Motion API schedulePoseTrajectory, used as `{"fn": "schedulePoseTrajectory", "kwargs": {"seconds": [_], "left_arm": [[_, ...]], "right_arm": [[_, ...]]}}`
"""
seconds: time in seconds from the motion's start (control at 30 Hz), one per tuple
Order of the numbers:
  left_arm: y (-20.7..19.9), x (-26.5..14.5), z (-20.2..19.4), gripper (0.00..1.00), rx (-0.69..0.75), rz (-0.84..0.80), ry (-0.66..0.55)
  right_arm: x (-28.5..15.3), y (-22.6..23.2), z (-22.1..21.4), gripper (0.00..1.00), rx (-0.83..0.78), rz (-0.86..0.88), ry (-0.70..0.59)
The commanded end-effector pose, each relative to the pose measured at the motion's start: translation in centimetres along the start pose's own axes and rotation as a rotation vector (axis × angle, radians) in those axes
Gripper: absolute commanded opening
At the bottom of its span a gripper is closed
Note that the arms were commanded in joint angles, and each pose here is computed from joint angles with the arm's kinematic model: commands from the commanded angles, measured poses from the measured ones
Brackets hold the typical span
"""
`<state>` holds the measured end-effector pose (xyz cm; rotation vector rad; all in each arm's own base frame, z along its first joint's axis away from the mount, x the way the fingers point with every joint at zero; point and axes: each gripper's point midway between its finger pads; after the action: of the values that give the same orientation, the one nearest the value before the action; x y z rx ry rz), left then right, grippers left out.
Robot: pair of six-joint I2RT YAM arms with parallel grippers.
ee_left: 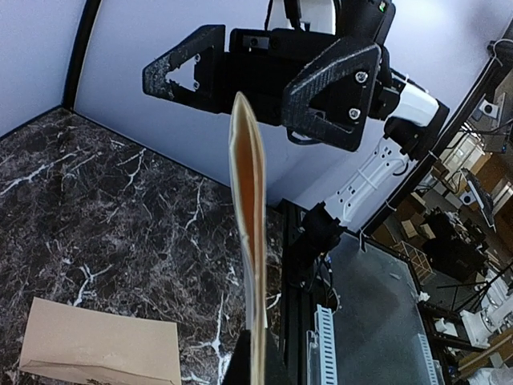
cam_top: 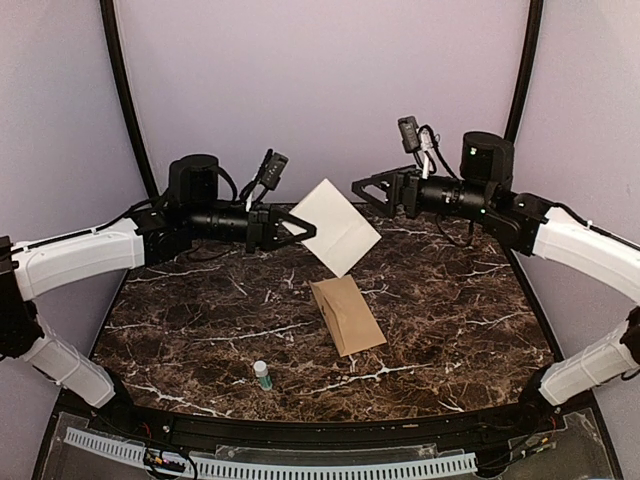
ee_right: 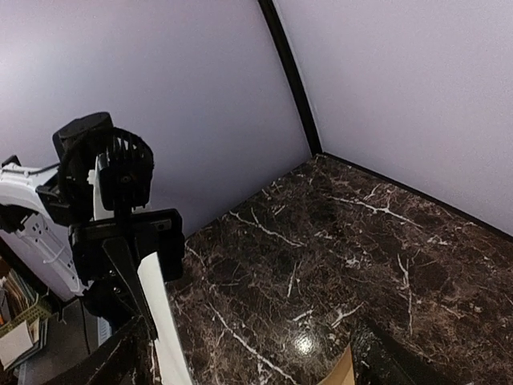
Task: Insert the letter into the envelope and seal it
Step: Place the letter in the envelope.
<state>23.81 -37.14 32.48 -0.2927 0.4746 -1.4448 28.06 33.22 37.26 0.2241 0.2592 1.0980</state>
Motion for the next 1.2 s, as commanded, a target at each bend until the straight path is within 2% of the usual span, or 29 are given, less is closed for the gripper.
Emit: {"fn": "schedulePoseTrajectory", "kwargs": {"seconds": [0.0, 0.17, 0.37, 0.47, 0.6, 0.63, 0.7, 0.73, 0.77, 0.8, 0.83, 0.87, 0.93, 1.03, 1.13, 1.17], "left_arm": [[-0.5, -0.2, -4.4, 0.00, -0.009, -0.064, 0.220], [0.2, -0.2, -4.9, 0.00, 0.008, -0.034, 0.245], [-0.1, 0.0, -4.8, 0.00, 0.006, -0.055, 0.240], [-0.2, 0.0, -4.7, 0.00, 0.005, -0.063, 0.239], [-0.3, 0.0, -4.5, 0.00, 0.007, -0.068, 0.233], [-0.3, 0.0, -4.4, 0.00, 0.008, -0.068, 0.228], [-0.1, 0.1, -4.2, 0.00, 0.007, -0.059, 0.219], [-0.1, 0.1, -4.2, 0.03, -0.001, -0.053, 0.216], [0.1, 0.2, -3.9, 0.18, 0.006, -0.044, 0.203], [0.2, 0.1, -3.9, 0.30, -0.006, -0.034, 0.194], [0.5, 0.2, -3.4, 0.51, 0.007, -0.017, 0.170], [0.5, 0.1, -3.2, 0.65, 0.002, -0.011, 0.148], [0.6, 0.0, -2.3, 0.75, 0.007, 0.003, 0.090], [0.1, -0.2, -1.3, 0.76, -0.005, -0.015, 0.014], [-0.6, -0.4, -0.4, 0.58, -0.028, -0.053, -0.057], [-0.7, -0.5, -0.2, 0.55, -0.030, -0.057, -0.068]], "right_arm": [[0.7, 2.5, -3.9, 0.80, 0.021, 0.184, 0.215], [1.1, 4.5, -5.3, 0.77, 0.077, 0.341, 0.261], [1.8, 5.1, -7.2, 0.68, 0.114, 0.390, 0.319], [2.4, 5.2, -7.9, 0.58, 0.126, 0.402, 0.336], [3.0, 5.6, -8.1, 0.41, 0.135, 0.434, 0.335], [3.1, 5.8, -7.9, 0.35, 0.131, 0.443, 0.331], [3.2, 6.0, -7.6, 0.16, 0.124, 0.454, 0.319], [3.2, 6.0, -7.3, 0.05, 0.121, 0.451, 0.301], [3.1, 6.1, -6.8, 0.00, 0.119, 0.449, 0.272], [3.1, 5.9, -6.2, 0.00, 0.118, 0.435, 0.232], [2.9, 5.9, -5.5, 0.00, 0.119, 0.435, 0.191], [2.7, 5.9, -4.9, 0.00, 0.117, 0.432, 0.153], [2.1, 6.1, -3.3, 0.00, 0.102, 0.435, 0.066], [1.7, 6.2, -2.3, 0.00, 0.109, 0.437, -0.002], [1.6, 6.3, -1.8, 0.00, 0.108, 0.443, -0.029], [1.7, 6.1, -1.9, 0.00, 0.109, 0.440, -0.029]]}}
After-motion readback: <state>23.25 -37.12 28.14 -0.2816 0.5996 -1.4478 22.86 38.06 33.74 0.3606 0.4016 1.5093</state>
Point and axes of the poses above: each gripper's point midway between its finger pads, its own x axis out along the fingers, its own y axis along the line the jaws close on, z = x × y, and after that the axes turned 1 degree about -x, right-handed
